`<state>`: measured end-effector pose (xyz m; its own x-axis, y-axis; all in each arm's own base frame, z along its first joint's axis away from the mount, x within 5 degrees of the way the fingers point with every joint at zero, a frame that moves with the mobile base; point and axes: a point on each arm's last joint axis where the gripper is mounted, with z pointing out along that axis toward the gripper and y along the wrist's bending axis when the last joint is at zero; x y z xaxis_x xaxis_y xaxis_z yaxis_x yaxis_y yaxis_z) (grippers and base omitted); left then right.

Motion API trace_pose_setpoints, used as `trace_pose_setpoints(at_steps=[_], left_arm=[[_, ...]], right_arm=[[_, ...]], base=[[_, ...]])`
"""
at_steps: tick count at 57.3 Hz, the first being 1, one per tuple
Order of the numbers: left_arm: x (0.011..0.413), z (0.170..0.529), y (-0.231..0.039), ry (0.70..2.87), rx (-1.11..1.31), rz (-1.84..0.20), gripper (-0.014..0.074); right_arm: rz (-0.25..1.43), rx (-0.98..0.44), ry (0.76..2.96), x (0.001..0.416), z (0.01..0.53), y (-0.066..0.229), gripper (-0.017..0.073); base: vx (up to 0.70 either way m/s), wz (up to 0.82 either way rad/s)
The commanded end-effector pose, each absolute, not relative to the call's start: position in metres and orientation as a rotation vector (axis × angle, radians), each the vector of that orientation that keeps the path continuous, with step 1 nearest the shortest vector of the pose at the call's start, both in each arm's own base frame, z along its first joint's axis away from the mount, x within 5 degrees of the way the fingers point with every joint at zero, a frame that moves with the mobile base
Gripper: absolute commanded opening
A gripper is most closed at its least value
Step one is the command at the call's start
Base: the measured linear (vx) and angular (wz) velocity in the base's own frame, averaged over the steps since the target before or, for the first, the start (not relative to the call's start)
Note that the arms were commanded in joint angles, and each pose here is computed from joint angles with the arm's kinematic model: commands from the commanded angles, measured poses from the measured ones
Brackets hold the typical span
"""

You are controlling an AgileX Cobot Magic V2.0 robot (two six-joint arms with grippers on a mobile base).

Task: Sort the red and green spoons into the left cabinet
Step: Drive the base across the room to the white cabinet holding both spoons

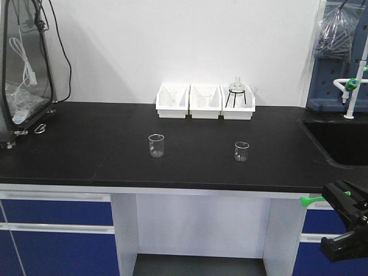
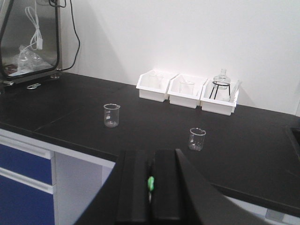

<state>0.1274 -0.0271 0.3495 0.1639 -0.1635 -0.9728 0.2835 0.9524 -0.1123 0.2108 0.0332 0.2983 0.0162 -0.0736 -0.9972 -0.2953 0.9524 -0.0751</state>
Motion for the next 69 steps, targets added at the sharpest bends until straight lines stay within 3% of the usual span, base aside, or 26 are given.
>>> trace_pose_setpoints(at_steps=[1,36,69], left_arm=[[0.1242,0.3634,-0.03,1.292,0.115,-0.369,-0.0006],[0.1242,0.3634,-0.0299,1.292,0.115,-0.369,-0.0006],[0.1242,0.3634,-0.0299,1.292,0.115,-0.369,-0.0006]], right_arm=[[0.203,-0.294,1.443,0.2086,0.3167,0.0352,-0.0004],[0.203,-0.294,1.443,0.2086,0.3167,0.0352,-0.0004],[0.203,-0.294,1.443,0.2086,0.3167,0.0352,-0.0004]], base=[[-0.24,0.03],[-0.14,0.24],[0.02,0.68]])
